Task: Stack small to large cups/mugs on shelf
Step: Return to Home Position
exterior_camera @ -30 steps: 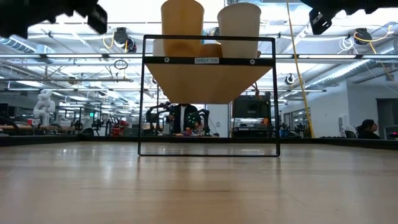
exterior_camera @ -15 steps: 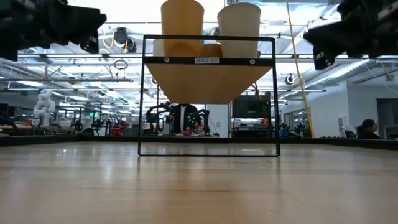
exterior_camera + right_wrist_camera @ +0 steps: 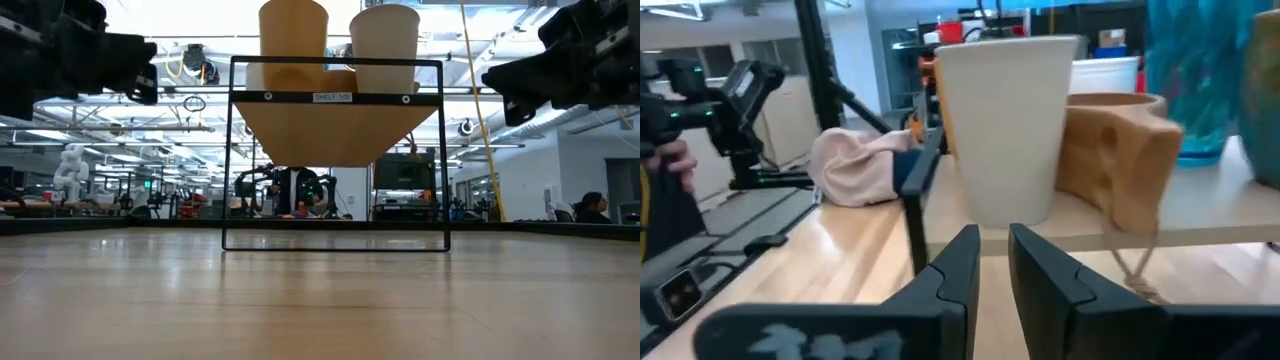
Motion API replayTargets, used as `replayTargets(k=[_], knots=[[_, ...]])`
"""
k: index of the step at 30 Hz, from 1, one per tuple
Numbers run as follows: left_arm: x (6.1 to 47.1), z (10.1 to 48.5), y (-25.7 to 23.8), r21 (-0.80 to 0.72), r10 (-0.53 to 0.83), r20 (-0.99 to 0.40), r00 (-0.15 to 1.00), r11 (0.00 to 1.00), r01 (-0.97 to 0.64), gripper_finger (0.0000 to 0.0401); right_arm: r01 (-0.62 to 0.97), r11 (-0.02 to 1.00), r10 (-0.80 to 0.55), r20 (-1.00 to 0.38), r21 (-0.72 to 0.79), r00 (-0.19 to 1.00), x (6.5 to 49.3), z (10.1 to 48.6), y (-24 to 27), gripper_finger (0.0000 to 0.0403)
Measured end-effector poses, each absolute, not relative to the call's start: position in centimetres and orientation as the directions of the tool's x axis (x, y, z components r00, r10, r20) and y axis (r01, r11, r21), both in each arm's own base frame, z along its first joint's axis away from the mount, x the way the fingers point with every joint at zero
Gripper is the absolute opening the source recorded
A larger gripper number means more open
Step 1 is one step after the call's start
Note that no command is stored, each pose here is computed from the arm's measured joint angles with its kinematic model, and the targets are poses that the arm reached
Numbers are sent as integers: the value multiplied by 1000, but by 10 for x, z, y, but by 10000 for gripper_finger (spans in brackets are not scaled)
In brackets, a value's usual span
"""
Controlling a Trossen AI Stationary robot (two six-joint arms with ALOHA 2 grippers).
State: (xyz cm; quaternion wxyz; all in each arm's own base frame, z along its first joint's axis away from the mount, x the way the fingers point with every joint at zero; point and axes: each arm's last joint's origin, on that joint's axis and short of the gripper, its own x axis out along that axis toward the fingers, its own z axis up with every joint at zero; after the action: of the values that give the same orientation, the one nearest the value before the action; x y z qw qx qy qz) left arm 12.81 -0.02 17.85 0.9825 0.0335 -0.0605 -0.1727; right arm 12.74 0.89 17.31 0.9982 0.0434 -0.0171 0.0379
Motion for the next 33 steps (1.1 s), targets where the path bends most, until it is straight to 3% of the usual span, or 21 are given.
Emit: replayTargets(k=[9,20,25,33], knots=[[128,177,1,120,-325,95,941,942,314,72,-13,998,15,-44,61,999,128,165,2,50],[130,160,6,5,-180,-72,981,983,181,72,37,999,-36,-90,11,995,127,161,-4,50],[130,165,6,103,-174,-25,984,979,176,72,31,998,-36,-92,-63,995,127,160,-4,50],[130,170,5,1,-175,23,984,985,175,72,30,997,-36,-93,-65,995,127,160,-4,50]])
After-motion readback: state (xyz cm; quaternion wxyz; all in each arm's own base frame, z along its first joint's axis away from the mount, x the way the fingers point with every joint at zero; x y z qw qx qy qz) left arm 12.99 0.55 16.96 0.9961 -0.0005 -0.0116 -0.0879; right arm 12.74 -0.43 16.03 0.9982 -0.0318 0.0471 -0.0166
